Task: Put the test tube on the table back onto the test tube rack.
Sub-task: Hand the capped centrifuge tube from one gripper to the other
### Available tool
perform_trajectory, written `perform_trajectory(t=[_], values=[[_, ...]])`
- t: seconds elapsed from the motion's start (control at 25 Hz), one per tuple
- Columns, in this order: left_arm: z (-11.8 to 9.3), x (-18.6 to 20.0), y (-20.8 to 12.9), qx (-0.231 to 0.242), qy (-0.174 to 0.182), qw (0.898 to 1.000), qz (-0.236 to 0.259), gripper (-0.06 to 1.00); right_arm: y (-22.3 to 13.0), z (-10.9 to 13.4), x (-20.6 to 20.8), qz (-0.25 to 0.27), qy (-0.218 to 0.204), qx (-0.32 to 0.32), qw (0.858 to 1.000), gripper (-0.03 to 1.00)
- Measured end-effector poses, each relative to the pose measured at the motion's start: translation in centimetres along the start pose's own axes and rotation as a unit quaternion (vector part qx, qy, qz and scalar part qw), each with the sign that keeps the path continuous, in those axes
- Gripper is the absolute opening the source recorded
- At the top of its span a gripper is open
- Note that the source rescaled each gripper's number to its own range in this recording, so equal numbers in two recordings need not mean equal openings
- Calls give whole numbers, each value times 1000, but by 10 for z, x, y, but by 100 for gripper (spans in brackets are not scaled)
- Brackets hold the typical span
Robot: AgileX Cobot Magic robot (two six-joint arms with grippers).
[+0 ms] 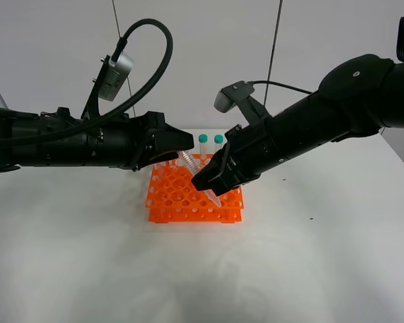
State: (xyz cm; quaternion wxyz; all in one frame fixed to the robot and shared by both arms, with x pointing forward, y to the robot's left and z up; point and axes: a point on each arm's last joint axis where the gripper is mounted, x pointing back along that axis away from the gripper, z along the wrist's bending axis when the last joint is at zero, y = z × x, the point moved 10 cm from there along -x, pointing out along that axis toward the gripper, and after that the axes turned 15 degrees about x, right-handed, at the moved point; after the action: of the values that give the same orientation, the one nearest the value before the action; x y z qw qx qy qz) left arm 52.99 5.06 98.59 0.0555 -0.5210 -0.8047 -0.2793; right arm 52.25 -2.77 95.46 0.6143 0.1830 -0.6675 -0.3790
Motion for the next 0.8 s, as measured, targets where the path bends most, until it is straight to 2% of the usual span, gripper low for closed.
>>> perform_trajectory(t=[0.24, 0.68, 0.8], values=[[0, 0, 0, 0, 0, 1000, 0, 38, -1, 0, 0, 2, 0, 2, 1000, 3], [0, 0, 0, 0, 0, 1000, 0, 37, -1, 2, 0, 2, 6, 1, 1000, 3], [0, 0, 0, 0, 0, 1000, 0, 31, 0, 3, 0, -1, 8, -3, 1000, 3]])
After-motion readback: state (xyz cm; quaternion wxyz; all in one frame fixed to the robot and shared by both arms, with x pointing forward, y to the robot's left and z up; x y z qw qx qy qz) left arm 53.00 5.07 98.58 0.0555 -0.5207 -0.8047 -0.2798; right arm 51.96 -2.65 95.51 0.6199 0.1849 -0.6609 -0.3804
